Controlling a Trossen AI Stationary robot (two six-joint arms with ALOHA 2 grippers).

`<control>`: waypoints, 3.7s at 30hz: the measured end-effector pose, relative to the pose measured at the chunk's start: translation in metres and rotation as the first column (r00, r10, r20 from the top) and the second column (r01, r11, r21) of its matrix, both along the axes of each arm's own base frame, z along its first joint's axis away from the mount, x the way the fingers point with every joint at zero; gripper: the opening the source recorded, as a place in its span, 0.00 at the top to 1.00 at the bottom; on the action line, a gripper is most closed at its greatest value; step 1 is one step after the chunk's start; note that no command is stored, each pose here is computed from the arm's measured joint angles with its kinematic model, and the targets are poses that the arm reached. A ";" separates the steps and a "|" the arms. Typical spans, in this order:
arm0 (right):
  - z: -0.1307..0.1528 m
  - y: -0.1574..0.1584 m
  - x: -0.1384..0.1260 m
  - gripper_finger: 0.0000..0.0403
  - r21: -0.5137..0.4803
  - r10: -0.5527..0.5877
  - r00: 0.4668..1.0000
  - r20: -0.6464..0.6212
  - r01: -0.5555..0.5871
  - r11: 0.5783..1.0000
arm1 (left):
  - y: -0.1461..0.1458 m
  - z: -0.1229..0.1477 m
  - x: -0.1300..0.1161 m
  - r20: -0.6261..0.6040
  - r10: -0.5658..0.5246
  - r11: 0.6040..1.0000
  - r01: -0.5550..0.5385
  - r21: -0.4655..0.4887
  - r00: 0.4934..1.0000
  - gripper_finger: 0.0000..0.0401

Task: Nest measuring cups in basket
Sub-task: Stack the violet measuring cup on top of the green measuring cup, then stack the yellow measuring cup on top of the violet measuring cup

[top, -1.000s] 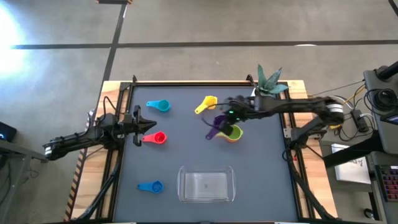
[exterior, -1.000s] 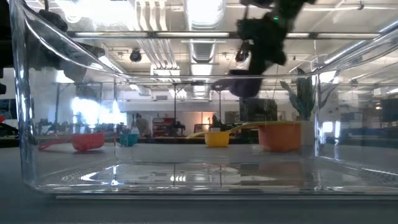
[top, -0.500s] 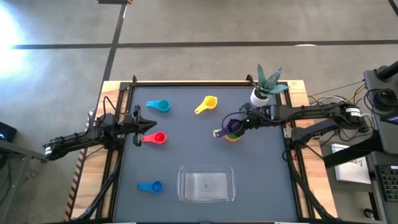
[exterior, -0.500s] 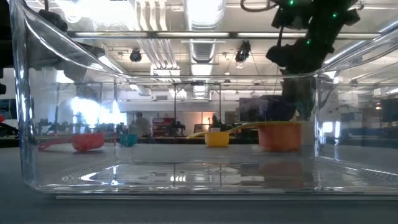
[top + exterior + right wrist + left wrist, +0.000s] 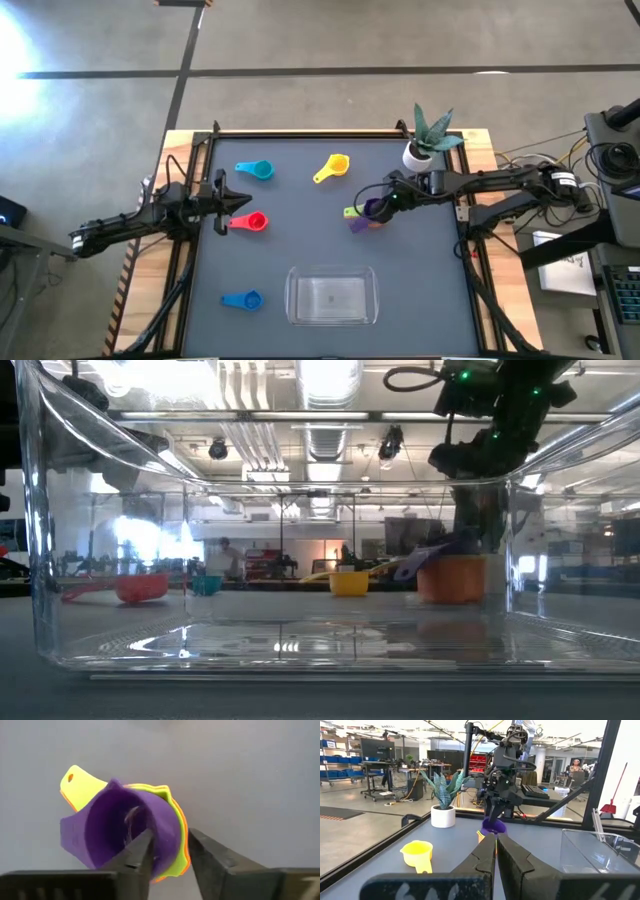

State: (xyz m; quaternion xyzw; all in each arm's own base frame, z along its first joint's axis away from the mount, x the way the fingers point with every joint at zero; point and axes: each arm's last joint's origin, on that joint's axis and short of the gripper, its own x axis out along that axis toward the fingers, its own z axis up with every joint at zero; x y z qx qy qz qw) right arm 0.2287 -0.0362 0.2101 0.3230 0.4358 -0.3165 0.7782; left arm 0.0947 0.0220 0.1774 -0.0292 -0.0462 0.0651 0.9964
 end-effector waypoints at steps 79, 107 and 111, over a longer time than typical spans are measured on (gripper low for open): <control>0.019 -0.098 0.133 0.48 -0.288 0.706 0.653 -0.274 -0.756 0.587 | 0.000 0.000 0.000 -0.001 0.000 1.000 0.000 0.000 1.000 1.00; 0.011 -0.142 0.124 0.98 -0.172 0.665 0.634 -0.396 -0.762 0.624 | 0.000 0.000 0.000 -0.001 0.000 1.000 0.000 0.000 1.000 1.00; 0.049 -0.104 0.104 0.98 -0.171 0.691 0.617 -0.377 -0.779 0.603 | 0.000 0.000 0.000 -0.001 0.000 1.000 0.000 -0.001 1.000 1.00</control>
